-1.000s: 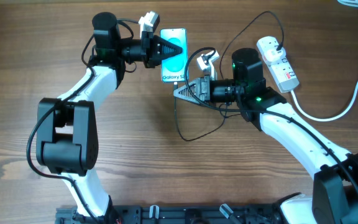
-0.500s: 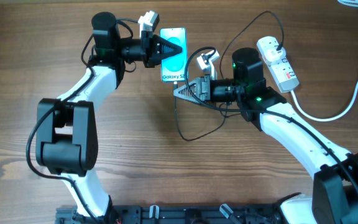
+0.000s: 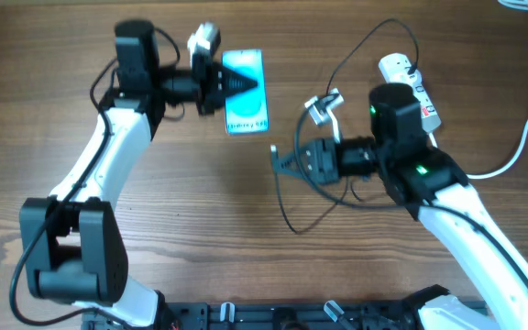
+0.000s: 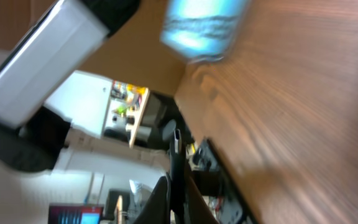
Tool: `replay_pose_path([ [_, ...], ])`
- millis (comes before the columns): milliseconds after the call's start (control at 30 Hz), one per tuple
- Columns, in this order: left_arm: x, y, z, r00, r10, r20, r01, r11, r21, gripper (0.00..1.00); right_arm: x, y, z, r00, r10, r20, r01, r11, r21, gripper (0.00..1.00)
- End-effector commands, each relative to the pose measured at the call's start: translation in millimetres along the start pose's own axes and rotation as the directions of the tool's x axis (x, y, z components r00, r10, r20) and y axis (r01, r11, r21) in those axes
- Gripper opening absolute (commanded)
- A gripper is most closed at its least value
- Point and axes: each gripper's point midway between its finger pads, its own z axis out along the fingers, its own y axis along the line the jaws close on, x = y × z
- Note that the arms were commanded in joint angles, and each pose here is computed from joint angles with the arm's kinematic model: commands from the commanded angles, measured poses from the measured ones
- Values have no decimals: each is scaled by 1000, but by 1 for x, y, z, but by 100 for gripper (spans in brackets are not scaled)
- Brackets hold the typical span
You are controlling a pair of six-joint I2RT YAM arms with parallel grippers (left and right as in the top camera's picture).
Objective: Plug charger to phone and switch on socket
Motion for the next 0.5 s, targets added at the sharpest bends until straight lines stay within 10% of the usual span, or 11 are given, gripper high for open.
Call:
replay_pose_path([
  [0,21,-3,-3,978,203,44,-200,978,-63,4,31,28,-5,988,-138,-76,132,989,-73,4],
  [467,82,-70,0,945,299,132,-274,945,-177,4,60,46,9,982,-153,-111,154,988,1,4],
])
